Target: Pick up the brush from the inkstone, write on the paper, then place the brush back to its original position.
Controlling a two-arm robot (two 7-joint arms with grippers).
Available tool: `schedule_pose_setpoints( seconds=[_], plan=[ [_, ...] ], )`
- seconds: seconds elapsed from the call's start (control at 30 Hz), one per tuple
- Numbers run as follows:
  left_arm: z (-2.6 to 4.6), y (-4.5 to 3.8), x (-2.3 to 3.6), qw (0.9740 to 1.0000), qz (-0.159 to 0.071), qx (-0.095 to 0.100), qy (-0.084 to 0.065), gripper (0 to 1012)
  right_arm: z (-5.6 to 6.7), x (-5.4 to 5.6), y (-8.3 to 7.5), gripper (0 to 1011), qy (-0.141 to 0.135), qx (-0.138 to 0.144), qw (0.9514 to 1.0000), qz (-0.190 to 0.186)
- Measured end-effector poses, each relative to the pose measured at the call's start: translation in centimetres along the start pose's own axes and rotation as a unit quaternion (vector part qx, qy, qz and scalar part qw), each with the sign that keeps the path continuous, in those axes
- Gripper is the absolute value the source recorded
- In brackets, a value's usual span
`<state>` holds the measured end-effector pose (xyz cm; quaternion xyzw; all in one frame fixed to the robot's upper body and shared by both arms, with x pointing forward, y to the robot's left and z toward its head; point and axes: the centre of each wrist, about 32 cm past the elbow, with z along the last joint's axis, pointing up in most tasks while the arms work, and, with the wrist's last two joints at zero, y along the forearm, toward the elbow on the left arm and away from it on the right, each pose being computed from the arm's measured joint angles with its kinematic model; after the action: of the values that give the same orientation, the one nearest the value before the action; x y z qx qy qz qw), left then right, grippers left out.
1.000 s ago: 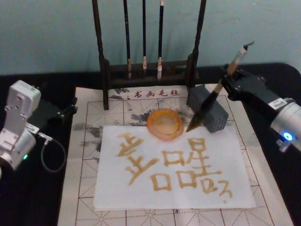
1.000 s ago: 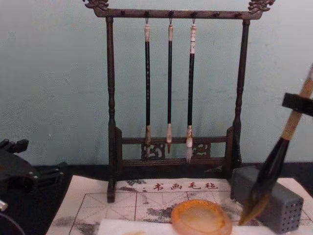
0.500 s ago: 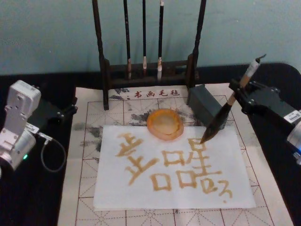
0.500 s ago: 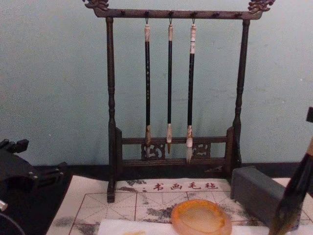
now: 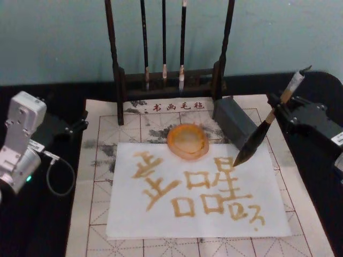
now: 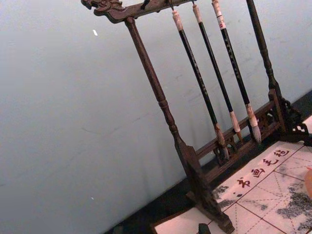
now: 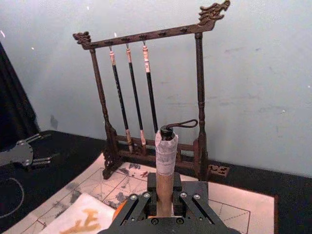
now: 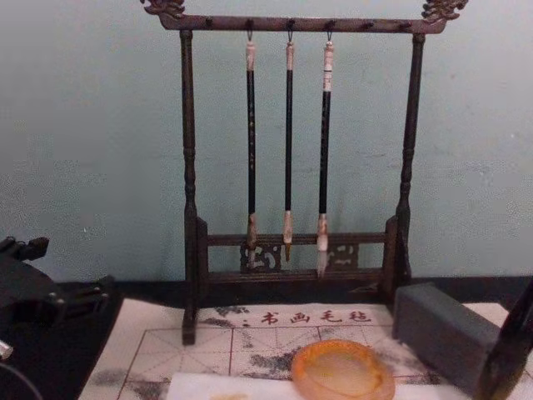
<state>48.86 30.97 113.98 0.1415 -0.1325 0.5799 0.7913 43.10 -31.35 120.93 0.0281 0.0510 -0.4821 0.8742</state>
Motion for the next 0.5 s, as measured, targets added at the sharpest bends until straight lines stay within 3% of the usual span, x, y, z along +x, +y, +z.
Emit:
schedule_pose_setpoints(
  seconds=[0.5],
  plan=[
    [0.0,0.0,0.0,1.0,0.0,0.0,0.0,1001,-0.04,0.02,-0.01,198,0.0,-0.002,1.0,0.0]
  ],
)
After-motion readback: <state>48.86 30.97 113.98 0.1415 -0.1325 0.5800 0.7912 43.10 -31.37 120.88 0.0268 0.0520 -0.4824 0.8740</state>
